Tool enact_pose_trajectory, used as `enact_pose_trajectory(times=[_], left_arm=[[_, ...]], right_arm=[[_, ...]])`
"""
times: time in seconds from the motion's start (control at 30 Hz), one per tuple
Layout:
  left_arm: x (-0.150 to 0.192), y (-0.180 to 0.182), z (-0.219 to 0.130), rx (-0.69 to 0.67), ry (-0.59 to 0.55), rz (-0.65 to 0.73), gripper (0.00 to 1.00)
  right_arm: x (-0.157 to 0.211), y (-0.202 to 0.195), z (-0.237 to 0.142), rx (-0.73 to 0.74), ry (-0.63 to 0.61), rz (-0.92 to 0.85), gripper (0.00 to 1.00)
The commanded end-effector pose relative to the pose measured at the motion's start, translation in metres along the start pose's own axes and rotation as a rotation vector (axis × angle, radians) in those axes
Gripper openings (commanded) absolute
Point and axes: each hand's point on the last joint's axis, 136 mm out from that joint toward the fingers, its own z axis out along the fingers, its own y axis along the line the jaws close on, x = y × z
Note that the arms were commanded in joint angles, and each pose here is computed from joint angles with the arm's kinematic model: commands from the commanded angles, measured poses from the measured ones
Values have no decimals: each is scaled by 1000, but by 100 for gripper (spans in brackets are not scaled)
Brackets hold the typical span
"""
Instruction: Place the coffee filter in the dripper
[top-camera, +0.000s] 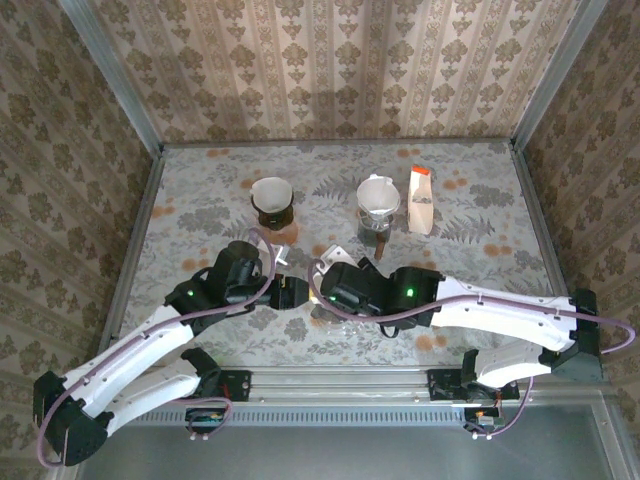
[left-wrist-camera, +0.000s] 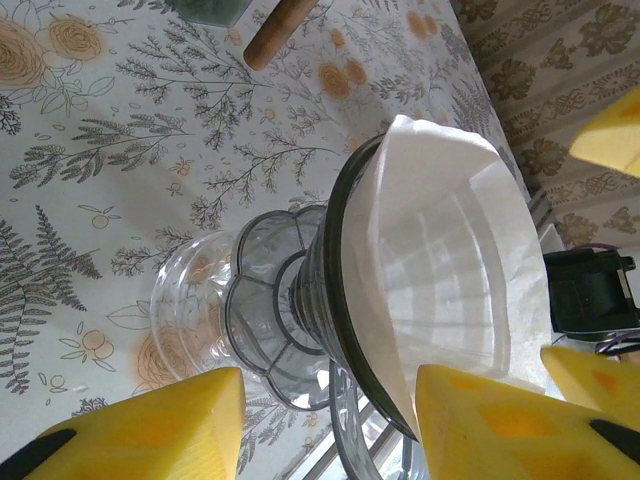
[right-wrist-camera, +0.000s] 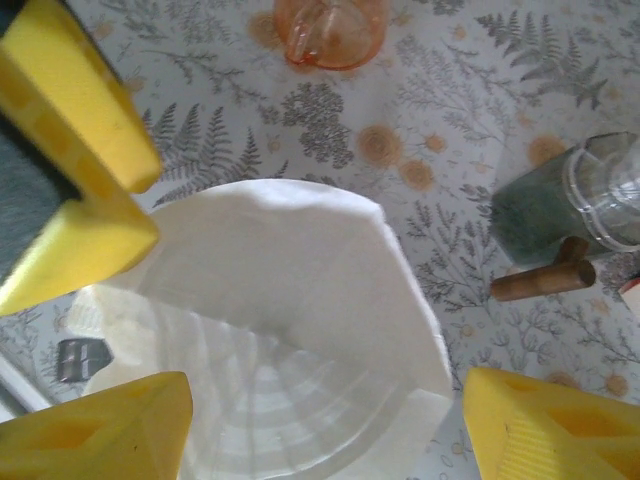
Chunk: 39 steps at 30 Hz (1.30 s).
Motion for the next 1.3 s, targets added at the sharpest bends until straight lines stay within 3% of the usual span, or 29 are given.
enact_pose_trajectory(times=[0.0,0.5,0.67,0.8,1.0,1.27], left_arm=[[3,3,-3,-2,0,-16,50],[2,5,-2,-5,-3,-20,52],[2,6,-1,-4,-2,-21,52],[2,6,-1,-2,-2,-22,52],[2,6,-1,-3,-2,-21,53],[2,7,0,-2,0,-22,53]], right_arm=[[-5,-14,0,57,-8,34,73],[4,18,1,-91,-6,-33,72],[-1,8,-4,-61,-23,-11,73],[-7,-17,-12,-13,-53,86,80],[5,-28,9,-74,47,249,82],[11,-15,32,-137,142,283,82]])
